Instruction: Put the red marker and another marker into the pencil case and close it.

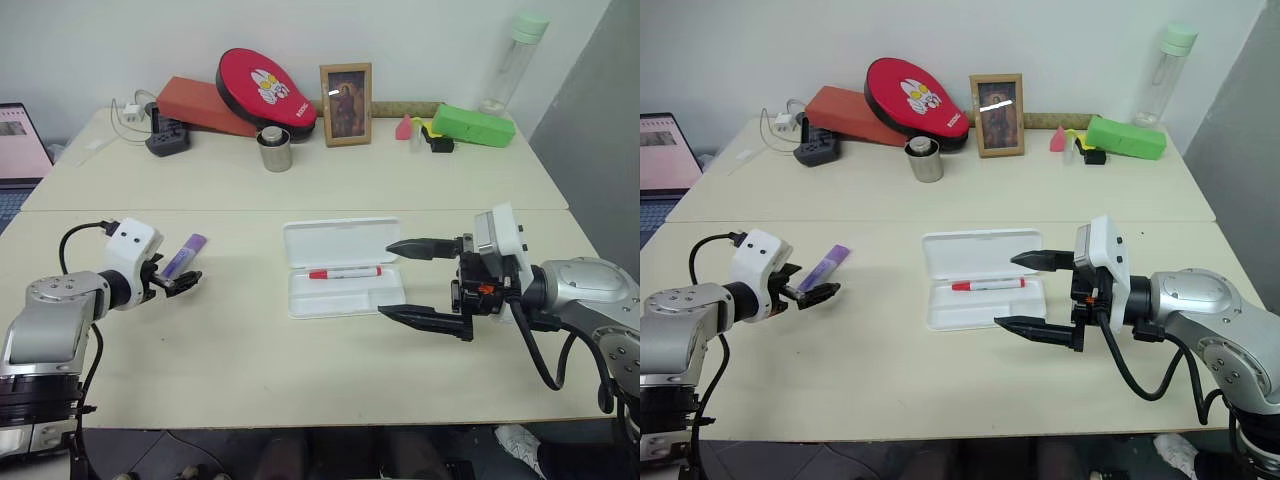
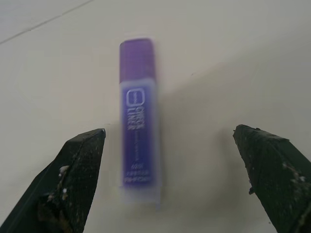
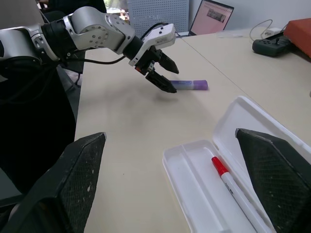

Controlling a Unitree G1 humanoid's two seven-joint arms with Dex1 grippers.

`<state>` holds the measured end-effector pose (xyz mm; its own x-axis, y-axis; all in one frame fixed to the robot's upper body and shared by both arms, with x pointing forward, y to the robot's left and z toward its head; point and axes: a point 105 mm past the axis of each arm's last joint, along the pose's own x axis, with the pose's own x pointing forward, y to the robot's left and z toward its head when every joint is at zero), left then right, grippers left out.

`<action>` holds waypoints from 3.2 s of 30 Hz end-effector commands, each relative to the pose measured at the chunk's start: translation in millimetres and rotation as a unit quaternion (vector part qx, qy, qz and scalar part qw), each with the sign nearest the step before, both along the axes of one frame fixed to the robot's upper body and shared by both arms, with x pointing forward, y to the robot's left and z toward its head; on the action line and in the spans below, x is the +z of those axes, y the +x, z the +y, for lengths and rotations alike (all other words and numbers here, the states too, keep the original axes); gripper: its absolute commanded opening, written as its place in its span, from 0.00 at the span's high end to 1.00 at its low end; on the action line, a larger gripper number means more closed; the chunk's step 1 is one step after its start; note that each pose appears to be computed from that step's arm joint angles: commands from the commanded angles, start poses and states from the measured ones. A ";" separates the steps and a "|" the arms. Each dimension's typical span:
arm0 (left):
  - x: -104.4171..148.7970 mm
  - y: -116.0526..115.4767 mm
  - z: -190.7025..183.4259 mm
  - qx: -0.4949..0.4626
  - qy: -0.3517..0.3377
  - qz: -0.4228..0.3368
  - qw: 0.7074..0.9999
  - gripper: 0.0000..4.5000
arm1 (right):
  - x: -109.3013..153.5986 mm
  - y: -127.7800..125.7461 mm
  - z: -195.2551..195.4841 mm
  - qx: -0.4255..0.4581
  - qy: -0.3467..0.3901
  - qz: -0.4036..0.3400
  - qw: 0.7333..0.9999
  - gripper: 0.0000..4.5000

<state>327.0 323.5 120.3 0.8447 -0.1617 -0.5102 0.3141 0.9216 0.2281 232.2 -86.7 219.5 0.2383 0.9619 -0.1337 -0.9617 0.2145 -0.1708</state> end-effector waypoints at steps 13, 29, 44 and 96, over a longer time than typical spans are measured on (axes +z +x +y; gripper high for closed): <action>-26.6 6.3 5.1 0.014 -0.057 0.052 0.997 0.23 | 8.3 -2.4 -0.8 -0.005 0.003 -0.023 1.000 0.00; -31.7 3.0 6.3 0.003 -0.037 0.058 0.998 0.73 | 6.6 -1.2 -2.8 -0.008 0.004 -0.021 1.000 0.00; 16.3 -45.9 -147.0 -0.498 0.054 0.037 0.865 0.73 | 2.6 -8.4 -22.2 -0.058 -0.008 -0.018 0.998 0.00; 10.6 -16.8 -222.1 -0.545 0.071 0.061 0.833 0.15 | -2.3 -21.0 -26.9 -0.134 0.006 -0.015 0.991 0.00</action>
